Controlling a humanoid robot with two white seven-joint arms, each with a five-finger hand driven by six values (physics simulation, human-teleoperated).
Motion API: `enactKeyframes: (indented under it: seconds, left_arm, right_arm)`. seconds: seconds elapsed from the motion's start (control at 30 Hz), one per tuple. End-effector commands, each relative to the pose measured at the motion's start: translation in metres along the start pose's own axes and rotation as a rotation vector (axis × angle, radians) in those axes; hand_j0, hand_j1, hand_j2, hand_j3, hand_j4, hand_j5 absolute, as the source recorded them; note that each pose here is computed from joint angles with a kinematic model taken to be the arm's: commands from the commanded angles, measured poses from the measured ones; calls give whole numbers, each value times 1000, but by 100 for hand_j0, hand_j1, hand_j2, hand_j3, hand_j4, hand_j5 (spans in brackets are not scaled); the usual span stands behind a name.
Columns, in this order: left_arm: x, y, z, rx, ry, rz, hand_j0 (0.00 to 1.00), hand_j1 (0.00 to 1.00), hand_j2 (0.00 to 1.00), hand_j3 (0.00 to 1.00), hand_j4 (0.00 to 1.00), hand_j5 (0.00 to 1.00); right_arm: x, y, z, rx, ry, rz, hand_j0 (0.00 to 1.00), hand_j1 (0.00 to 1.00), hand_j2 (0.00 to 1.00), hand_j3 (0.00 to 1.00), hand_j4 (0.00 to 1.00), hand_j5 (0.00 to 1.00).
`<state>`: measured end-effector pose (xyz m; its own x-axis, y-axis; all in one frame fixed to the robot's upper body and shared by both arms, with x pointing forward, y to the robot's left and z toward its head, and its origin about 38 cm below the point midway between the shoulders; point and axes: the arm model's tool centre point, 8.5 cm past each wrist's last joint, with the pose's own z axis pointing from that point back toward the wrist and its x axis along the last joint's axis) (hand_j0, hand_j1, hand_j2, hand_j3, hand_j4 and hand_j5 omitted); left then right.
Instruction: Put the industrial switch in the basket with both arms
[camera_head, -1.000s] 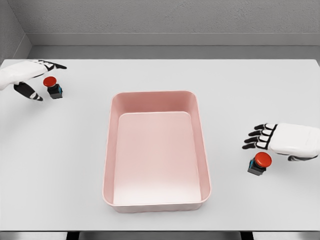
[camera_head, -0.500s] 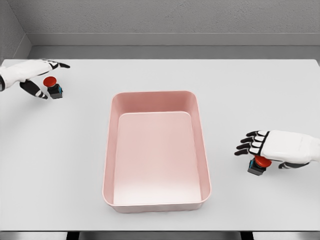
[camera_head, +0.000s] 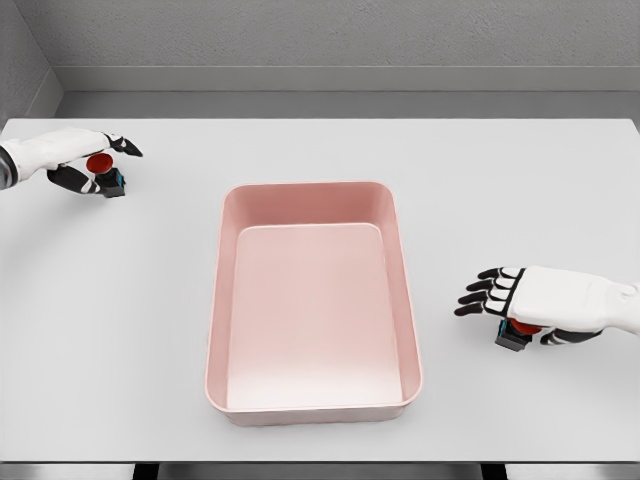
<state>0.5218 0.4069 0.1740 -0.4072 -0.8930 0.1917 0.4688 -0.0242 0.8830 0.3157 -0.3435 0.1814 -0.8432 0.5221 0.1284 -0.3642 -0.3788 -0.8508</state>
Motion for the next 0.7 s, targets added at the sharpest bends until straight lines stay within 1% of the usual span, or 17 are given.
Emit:
enactKeyframes:
  seconds: [0.0, 0.1, 0.13, 0.3, 0.37, 0.4, 0.43, 0.47, 0.5, 0.57, 0.6, 0.67]
  left_arm:
    - [-1, 2, 2, 8, 3, 7, 77, 77, 77, 77, 77, 77]
    - [-4, 3, 4, 11, 10, 8, 77, 77, 77, 77, 77, 77]
    - [-4, 3, 5, 13, 9, 10, 77, 77, 77, 77, 77, 77]
    - [-6, 3, 6, 14, 15, 15, 77, 77, 77, 77, 77, 77]
    - [-8, 1, 7, 10, 18, 14, 75, 75, 75, 75, 75, 75]
    - [-8, 1, 7, 10, 18, 14, 70, 70, 70, 70, 70, 70]
    - [-8, 1, 7, 9, 19, 12, 70, 70, 70, 70, 70, 70]
    - [-8, 2, 8, 10, 20, 13, 66, 66, 66, 66, 66, 66]
    - [-10, 2, 10, 10, 24, 13, 64, 64, 64, 64, 64, 64]
    - [-11, 2, 10, 10, 26, 12, 60, 60, 60, 60, 60, 60]
    - [-10, 2, 10, 11, 24, 13, 58, 58, 58, 58, 58, 58]
    - [-15, 4, 16, 8, 38, 12, 50, 50, 50, 50, 50, 50]
  right_arm:
    - [2, -1, -4, -14, -10, -9, 99, 99, 99, 99, 99, 99]
    - [3, 2, -6, -13, -14, -15, 97, 97, 97, 97, 97, 97]
    - [3, 2, -6, -13, -16, -16, 93, 93, 93, 93, 93, 93]
    - [4, 4, -6, -9, -16, -21, 86, 86, 86, 86, 86, 86]
    - [4, 5, -6, -6, -16, -22, 82, 82, 82, 82, 82, 82]
    - [5, 5, -7, -7, -19, -23, 79, 79, 79, 79, 79, 79]
    - [4, 5, -6, -6, -18, -23, 79, 79, 79, 79, 79, 79]
    - [4, 6, -5, -2, -15, -23, 77, 77, 77, 77, 77, 77]
    - [4, 6, -6, -1, -16, -23, 72, 72, 72, 72, 72, 72]
    - [4, 6, -5, 6, -14, -22, 71, 71, 71, 71, 71, 71]
    - [3, 6, -4, 7, -13, -21, 67, 67, 67, 67, 67, 67]
    - [3, 6, -2, 12, -8, -19, 67, 67, 67, 67, 67, 67]
